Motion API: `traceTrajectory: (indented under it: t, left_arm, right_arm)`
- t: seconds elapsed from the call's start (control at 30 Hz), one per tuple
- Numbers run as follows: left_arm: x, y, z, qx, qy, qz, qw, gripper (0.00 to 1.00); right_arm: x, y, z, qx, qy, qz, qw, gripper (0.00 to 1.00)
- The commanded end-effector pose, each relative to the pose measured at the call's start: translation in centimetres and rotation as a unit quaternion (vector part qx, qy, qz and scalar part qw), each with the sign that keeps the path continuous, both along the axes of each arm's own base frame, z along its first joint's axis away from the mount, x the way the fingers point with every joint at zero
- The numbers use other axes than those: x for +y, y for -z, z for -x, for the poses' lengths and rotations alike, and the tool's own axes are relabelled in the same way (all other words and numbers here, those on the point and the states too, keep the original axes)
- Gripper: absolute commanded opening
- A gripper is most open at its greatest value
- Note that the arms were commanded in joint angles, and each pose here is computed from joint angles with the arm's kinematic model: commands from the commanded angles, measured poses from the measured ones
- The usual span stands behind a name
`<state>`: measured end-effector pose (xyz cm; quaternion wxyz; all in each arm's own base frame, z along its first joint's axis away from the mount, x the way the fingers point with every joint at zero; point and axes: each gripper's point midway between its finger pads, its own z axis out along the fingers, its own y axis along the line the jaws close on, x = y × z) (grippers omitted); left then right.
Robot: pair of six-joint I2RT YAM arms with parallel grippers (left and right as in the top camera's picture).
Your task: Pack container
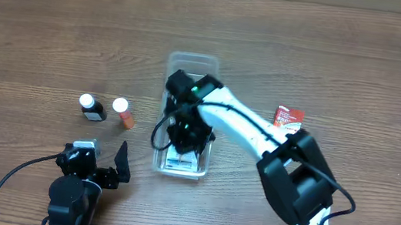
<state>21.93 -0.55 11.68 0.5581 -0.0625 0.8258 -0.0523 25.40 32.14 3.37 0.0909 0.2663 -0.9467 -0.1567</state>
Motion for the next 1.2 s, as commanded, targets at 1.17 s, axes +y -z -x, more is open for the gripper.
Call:
traceTrajectory:
  t: [1.17]
  left_arm:
    - [-0.1, 0.0, 0.0, -0.003, 0.006, -0.007, 1.000, 1.00]
  right_arm:
    - [0.6, -1.4, 6.8, 0.065, -0.096, 0.040, 0.992, 0.04]
